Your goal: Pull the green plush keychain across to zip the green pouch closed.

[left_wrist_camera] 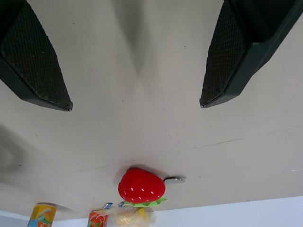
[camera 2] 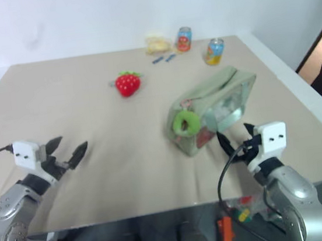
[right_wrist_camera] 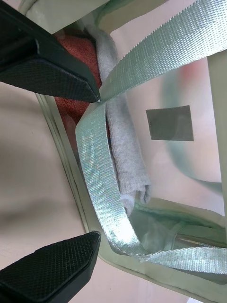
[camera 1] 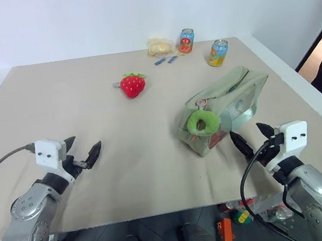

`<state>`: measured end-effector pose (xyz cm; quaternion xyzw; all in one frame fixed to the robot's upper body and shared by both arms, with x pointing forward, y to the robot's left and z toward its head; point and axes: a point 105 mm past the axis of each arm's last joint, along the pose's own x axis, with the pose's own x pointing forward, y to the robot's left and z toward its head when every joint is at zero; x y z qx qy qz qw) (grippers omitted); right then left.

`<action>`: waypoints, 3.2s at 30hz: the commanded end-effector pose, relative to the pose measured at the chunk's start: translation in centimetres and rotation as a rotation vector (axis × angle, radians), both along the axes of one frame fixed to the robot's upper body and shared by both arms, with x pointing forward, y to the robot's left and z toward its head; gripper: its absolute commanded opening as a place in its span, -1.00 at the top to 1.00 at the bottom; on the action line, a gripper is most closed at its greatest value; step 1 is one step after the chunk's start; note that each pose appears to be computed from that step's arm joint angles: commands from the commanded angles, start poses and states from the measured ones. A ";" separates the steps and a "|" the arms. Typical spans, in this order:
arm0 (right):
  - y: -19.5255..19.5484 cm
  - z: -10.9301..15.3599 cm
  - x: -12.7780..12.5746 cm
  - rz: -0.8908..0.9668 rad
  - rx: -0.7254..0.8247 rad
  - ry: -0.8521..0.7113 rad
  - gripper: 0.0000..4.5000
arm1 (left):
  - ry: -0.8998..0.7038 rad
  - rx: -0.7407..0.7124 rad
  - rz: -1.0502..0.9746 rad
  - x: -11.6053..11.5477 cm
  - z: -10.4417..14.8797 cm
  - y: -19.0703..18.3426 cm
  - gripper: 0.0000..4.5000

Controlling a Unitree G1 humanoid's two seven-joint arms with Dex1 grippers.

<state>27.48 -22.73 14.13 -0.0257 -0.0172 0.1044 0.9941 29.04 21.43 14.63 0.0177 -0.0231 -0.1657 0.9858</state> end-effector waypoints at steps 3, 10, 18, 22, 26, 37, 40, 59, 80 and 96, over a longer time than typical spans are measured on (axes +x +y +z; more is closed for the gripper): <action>0.5 1.7 -0.1 0.015 -0.026 -0.056 -1.00 | -0.061 0.031 -0.040 0.1 1.9 -0.5 -0.99; 0.5 1.7 0.0 0.013 -0.026 -0.055 -1.00 | -0.057 0.031 -0.088 0.2 1.8 -0.9 -0.99; 0.5 1.6 0.1 0.010 -0.019 -0.051 -1.00 | -0.096 -0.003 -0.131 0.2 2.7 -1.0 -0.99; 0.5 1.8 0.2 0.017 -0.026 -0.052 -1.00 | -0.162 -0.032 -0.255 0.0 5.1 -2.2 -0.99; 0.8 2.0 0.2 0.037 -0.037 -0.056 -1.00 | -0.209 -0.048 -0.460 -0.3 8.2 -4.4 -0.99; 0.4 3.2 -0.4 -0.063 -0.029 -0.091 -1.00 | -0.126 0.022 -0.797 -0.3 7.9 -9.8 -0.99; 0.2 3.2 -1.1 -0.088 -0.013 -0.090 -1.00 | -0.138 0.008 -0.828 0.2 8.2 -10.7 -0.99; 3.1 12.8 -0.9 0.210 -0.149 -0.263 -1.00 | -0.140 0.017 -0.946 0.4 8.1 -13.3 -0.99; 1.8 14.3 4.2 0.824 -1.068 -0.112 -1.00 | -0.163 -0.023 -0.894 0.3 8.2 -13.6 -0.99; 0.6 13.2 6.9 0.951 -1.259 -0.084 0.61 | -0.169 -0.042 -0.817 0.0 8.3 -12.7 -1.00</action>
